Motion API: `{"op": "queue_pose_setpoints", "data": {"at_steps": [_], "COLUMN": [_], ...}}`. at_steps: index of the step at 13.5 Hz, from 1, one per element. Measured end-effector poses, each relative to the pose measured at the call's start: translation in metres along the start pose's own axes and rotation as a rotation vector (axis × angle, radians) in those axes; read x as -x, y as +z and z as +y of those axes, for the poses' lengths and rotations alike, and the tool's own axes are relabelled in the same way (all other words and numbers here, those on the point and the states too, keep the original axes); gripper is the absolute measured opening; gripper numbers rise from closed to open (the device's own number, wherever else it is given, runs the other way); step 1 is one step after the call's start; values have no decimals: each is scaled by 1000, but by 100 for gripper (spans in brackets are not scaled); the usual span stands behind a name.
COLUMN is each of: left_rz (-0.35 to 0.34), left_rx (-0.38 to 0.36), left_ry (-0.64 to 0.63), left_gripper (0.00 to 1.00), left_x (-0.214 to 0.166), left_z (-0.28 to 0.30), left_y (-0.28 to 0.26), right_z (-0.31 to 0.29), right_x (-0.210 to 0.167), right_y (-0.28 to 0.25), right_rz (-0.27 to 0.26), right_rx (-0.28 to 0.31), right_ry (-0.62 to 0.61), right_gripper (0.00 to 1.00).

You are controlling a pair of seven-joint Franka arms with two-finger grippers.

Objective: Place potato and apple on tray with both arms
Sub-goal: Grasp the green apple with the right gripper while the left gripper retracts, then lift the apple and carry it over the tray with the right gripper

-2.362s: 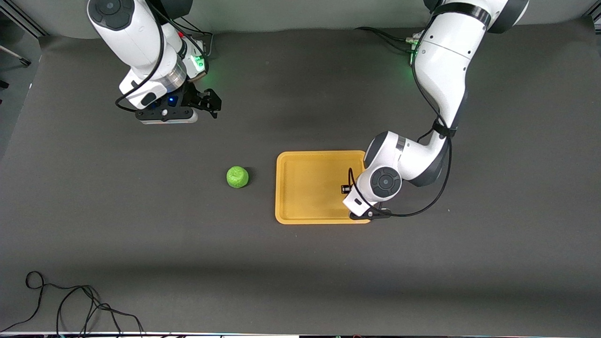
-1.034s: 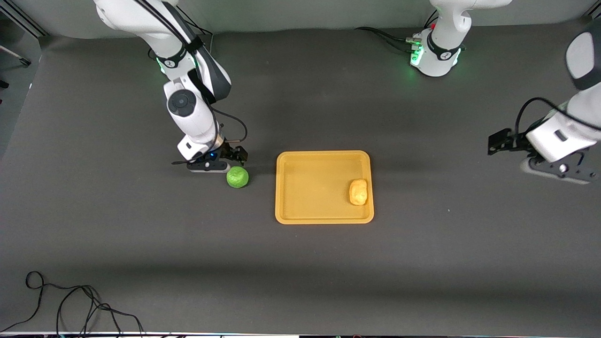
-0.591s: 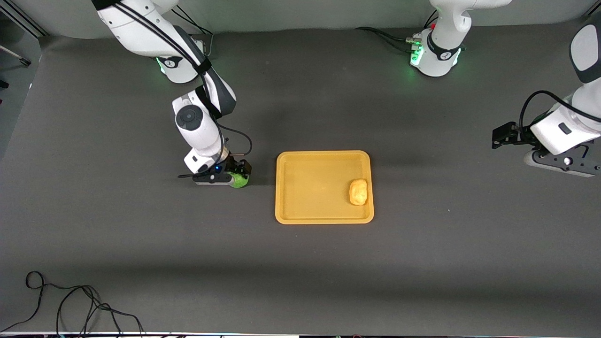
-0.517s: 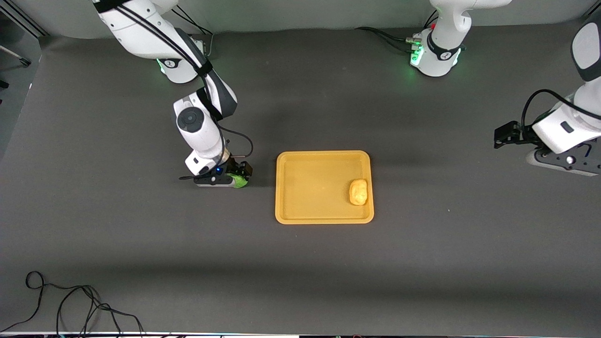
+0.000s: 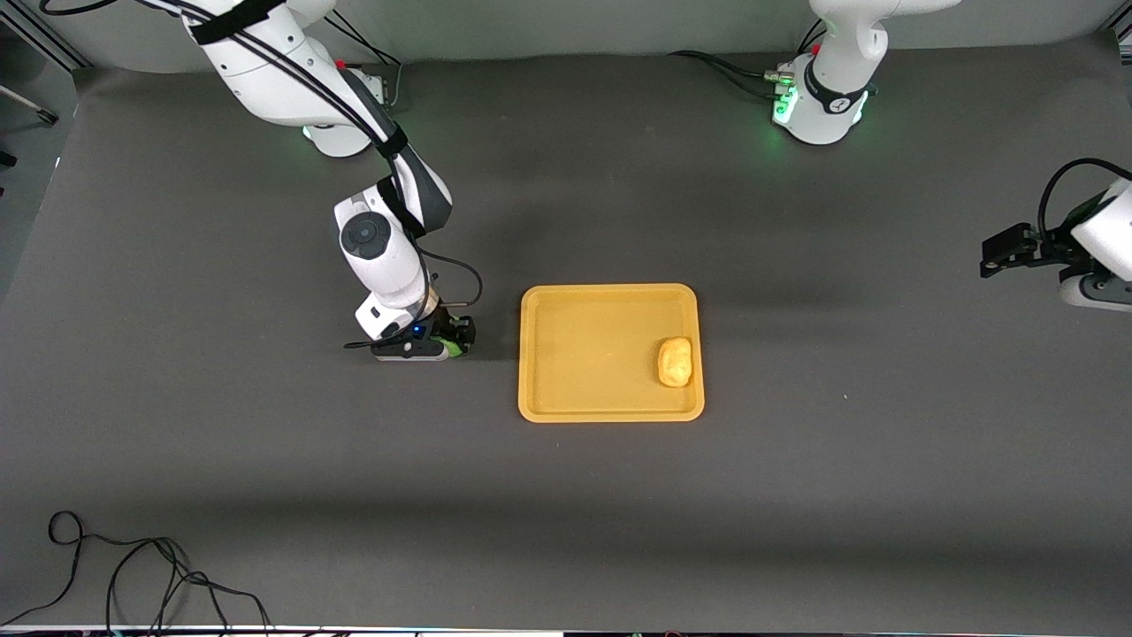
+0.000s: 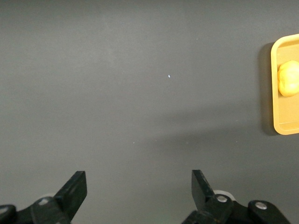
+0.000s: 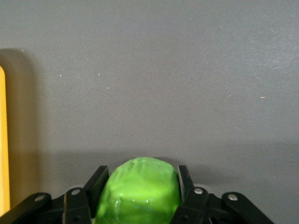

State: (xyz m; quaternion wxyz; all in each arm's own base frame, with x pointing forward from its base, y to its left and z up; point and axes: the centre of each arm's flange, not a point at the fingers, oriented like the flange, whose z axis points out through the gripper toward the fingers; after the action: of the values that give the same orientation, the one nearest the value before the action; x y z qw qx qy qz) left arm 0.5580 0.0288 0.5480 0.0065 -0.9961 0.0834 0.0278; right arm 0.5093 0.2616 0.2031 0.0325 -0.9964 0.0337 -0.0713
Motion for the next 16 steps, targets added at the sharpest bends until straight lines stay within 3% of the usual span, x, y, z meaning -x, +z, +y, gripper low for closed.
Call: {"op": "queue_pose_setpoints", "data": {"at_steps": [3, 6, 10, 12, 16], "left_rz": [-3, -5, -6, -7, -7], "left_rx": [0, 1, 1, 1, 1], "left_ry": [9, 9, 12, 12, 13], "left_gripper": [100, 100, 100, 100, 100], "left_x": [-2, -2, -2, -2, -2], "left_z": [5, 5, 7, 7, 7], "left_y": [2, 3, 3, 3, 4], "right_z": [-12, -26, -56, -98, -231], "right_x": [-24, -53, -89, -93, -63], "right_y": [-64, -175, -289, -297, -258], "right_rz": [-53, -110, -88, -91, -98], "right_rx": [36, 75, 61, 52, 42], "right_ry": [0, 5, 15, 36, 127], "right_gripper": [65, 65, 65, 65, 65]}}
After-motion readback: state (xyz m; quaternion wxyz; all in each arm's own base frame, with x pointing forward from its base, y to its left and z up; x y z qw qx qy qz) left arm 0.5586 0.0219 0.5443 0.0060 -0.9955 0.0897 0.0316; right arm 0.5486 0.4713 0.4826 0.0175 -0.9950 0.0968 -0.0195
